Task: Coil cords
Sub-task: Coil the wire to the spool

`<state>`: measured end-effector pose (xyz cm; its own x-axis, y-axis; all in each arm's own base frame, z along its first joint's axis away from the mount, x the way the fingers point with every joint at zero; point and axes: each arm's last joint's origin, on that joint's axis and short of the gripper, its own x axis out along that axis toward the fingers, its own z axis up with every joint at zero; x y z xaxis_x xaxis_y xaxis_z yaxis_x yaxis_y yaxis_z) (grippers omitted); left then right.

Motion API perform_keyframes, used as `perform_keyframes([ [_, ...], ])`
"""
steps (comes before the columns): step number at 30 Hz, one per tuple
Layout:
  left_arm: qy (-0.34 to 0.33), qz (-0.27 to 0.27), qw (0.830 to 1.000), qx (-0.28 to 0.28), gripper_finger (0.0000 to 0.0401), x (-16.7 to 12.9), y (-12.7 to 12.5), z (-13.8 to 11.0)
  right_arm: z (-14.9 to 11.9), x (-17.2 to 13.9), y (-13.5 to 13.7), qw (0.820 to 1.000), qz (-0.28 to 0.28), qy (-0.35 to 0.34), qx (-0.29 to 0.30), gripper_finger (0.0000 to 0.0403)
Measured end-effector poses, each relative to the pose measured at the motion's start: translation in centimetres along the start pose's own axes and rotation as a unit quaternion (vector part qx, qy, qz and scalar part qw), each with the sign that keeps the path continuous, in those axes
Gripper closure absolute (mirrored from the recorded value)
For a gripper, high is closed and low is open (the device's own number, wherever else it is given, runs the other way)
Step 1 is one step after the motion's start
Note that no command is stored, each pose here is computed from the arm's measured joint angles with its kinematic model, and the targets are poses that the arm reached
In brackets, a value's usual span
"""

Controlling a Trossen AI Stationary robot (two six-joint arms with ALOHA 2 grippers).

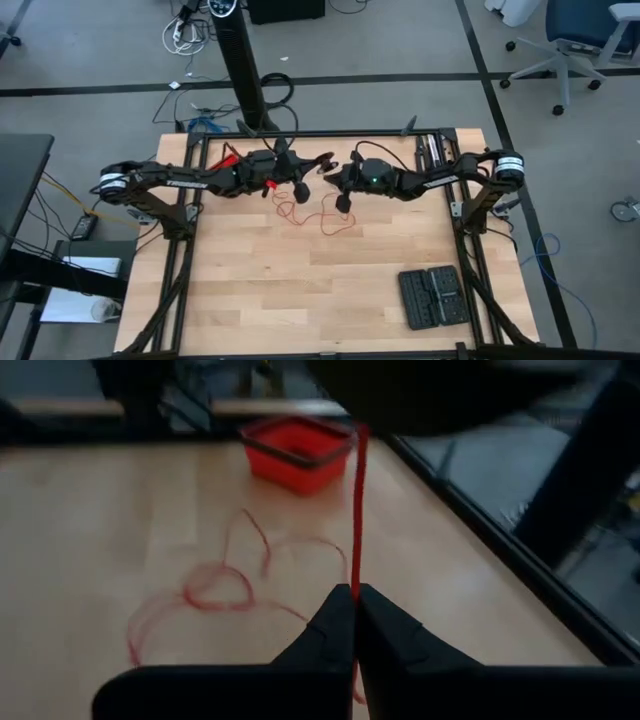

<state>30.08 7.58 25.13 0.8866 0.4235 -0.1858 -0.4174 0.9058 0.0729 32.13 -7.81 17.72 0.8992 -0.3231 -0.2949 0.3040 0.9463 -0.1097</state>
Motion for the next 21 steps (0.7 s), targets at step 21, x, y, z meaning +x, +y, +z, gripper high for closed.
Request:
perform_keyframes([
  [21,0.044,0.106,0.992,0.046,0.0401,-0.9,0.8,-0.1,0.0,-2.3,-3.9,0.989,-0.099,0.105,0.002,0.0282],
])
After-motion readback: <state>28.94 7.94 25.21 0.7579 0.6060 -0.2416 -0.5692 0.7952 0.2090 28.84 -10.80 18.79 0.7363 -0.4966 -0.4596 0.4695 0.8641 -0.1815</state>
